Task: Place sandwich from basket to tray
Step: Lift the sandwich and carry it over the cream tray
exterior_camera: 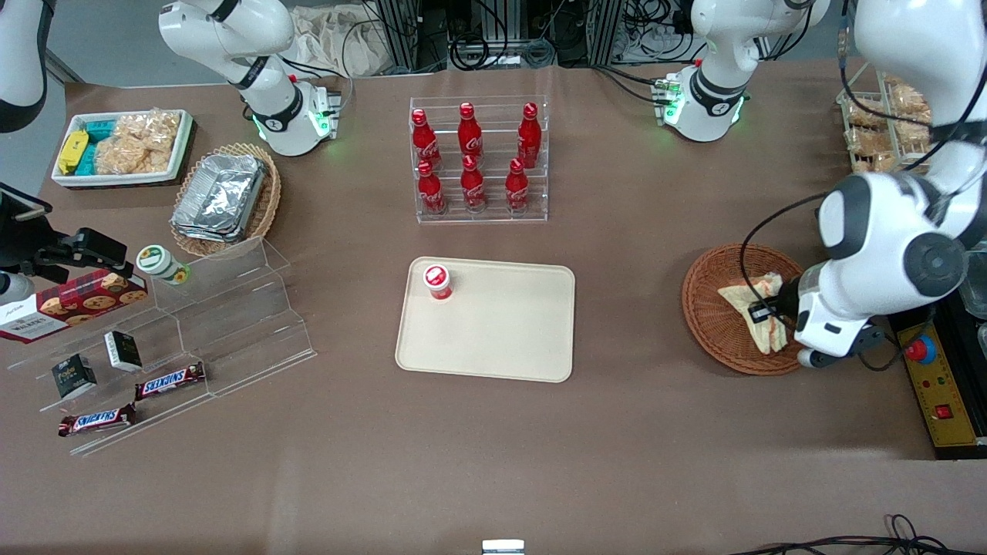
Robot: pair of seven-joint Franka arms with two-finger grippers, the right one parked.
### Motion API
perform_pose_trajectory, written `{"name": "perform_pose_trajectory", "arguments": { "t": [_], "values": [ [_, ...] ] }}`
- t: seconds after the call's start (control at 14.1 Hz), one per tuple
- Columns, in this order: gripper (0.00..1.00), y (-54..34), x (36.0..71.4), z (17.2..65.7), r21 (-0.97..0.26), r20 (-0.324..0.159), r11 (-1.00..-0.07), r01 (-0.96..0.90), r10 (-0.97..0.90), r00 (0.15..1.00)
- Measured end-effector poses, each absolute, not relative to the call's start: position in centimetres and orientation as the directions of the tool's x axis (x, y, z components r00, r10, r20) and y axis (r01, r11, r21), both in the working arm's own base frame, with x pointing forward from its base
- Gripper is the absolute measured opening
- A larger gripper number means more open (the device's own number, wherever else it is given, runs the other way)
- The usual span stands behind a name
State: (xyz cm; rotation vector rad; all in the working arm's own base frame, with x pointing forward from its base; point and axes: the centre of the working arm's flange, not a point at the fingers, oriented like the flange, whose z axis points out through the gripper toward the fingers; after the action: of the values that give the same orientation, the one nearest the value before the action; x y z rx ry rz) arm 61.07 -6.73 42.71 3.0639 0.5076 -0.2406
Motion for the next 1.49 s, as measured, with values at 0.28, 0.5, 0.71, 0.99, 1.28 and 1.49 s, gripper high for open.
{"name": "perform_pose_trajectory", "arguments": {
  "t": [0.28, 0.5, 0.71, 0.99, 1.28, 1.49],
  "values": [
    [0.16, -12.6, 58.9, 57.7, 0.026, -0.129, -0.973, 0.231, 0.226, 0.965],
    [0.16, -18.3, 56.8, 62.5, 0.085, -0.110, -0.974, 0.211, 0.201, 0.973],
    [0.16, -25.6, 53.5, 64.3, 0.128, -0.110, -0.977, 0.169, 0.156, 0.982],
    [0.16, -33.8, 50.8, 63.5, 0.177, -0.080, -0.982, 0.065, 0.052, 0.995],
    [0.16, -42.0, 52.4, 52.6, 0.116, -0.059, -0.991, -0.063, -0.070, 0.996],
    [0.16, -46.4, 53.9, 42.0, 0.098, -0.070, -0.992, -0.083, -0.090, 0.993]
  ]
}}
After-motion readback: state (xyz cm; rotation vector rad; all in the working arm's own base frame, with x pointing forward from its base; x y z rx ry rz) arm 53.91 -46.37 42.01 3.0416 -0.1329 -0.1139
